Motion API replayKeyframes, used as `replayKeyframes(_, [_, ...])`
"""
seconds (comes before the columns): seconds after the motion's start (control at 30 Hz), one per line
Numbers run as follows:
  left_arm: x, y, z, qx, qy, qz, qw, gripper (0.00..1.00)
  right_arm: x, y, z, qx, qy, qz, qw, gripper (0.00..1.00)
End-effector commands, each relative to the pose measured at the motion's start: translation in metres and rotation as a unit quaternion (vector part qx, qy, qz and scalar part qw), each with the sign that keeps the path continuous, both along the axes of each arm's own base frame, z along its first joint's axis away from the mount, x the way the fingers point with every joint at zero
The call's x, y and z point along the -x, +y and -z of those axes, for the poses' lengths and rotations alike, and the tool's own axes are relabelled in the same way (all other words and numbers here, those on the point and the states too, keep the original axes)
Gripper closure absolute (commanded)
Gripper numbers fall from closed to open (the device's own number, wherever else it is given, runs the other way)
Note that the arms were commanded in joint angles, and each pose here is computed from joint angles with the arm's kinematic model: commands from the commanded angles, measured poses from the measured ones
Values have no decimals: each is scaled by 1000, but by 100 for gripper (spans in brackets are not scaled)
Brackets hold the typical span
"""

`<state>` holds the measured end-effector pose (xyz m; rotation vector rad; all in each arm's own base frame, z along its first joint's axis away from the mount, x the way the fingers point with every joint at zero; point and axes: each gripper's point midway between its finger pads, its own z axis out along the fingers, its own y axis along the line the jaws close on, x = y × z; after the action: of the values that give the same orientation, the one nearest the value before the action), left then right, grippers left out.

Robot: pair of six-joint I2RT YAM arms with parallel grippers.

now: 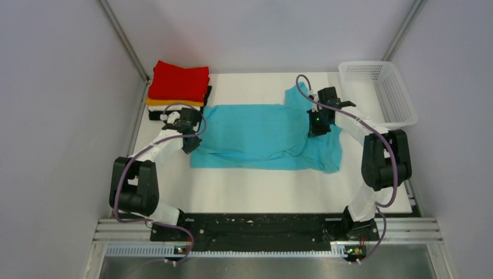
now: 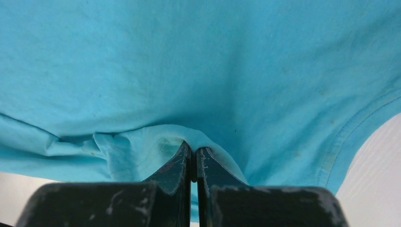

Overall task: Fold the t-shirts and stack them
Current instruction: Fold the flattened tshirt in 1/3 of the way

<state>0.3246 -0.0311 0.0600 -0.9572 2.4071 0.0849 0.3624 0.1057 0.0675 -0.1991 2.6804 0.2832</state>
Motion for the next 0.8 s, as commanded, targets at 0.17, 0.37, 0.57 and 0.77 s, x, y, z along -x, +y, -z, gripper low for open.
replayKeyframes(0.17, [-20,5,-9,-17,-15,0,1000,78,-51,-1,-11,-37,-19,20,999,85])
replayKeyframes(0.37, [-26,12,-42,-36,-41,1,999,1,-67,3,-12,-64,-27,86,994,31])
replayKeyframes(0.57, [-25,0,-81,-9,-69,29,997,1,-73,6,-60,-99,-90,113,985,2])
replayKeyframes(0.77, [-12,-30,-65,50,-65,89,993,1,-1,22,-44,-157,-74,102,980,1])
